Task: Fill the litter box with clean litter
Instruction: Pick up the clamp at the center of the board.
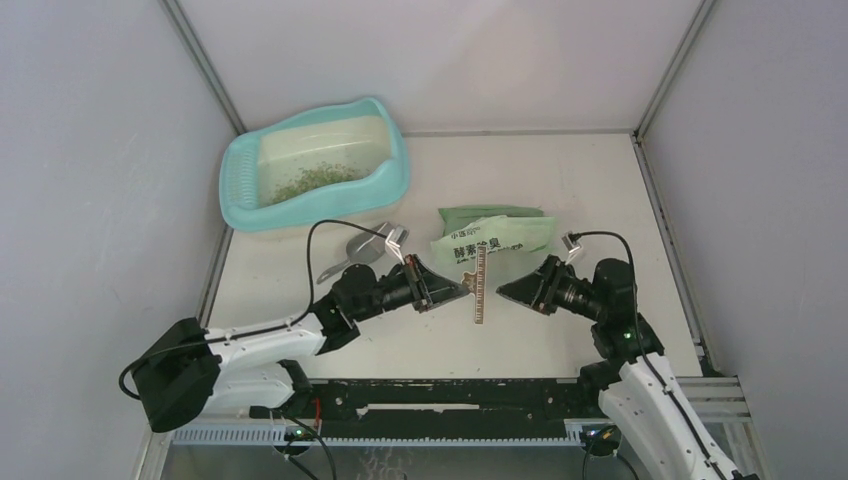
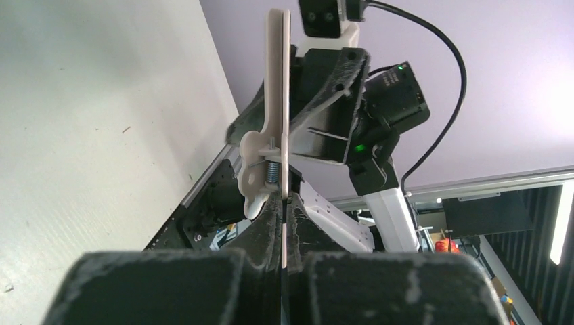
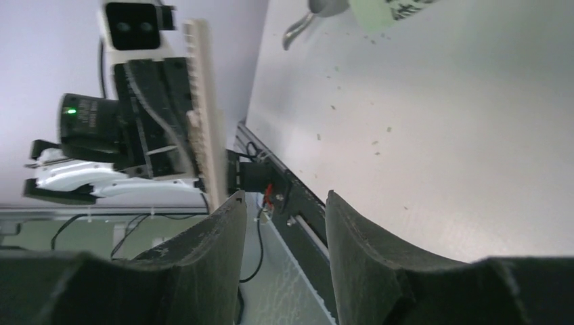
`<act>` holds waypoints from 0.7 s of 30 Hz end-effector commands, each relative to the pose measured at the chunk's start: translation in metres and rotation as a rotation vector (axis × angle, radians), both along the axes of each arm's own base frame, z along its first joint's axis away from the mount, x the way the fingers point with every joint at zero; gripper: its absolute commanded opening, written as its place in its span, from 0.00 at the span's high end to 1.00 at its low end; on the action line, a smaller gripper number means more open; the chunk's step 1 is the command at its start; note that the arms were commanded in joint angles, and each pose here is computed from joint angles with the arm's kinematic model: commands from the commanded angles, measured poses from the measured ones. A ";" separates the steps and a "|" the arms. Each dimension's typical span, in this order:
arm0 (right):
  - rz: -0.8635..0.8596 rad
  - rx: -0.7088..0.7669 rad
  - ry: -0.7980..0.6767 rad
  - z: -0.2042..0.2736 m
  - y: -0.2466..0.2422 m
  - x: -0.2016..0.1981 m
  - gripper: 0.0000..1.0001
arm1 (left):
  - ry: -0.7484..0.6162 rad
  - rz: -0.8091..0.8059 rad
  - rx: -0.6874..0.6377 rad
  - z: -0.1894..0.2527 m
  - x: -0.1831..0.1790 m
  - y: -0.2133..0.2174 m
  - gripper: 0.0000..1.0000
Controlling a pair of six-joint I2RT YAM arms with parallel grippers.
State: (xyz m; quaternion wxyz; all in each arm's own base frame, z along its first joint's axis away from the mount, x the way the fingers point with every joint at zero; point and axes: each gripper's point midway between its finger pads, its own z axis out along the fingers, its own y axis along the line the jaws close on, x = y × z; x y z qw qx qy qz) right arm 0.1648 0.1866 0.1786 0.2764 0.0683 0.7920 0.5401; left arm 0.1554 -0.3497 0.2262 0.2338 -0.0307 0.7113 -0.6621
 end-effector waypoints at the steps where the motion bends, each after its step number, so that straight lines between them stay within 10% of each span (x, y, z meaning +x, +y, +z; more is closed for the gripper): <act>1: 0.049 0.113 -0.123 0.051 0.012 0.000 0.47 | -0.005 0.029 -0.042 0.008 0.000 0.008 1.00; 21: 0.096 0.102 -0.156 0.064 0.049 0.007 0.51 | 0.006 0.024 -0.066 0.013 -0.007 0.013 1.00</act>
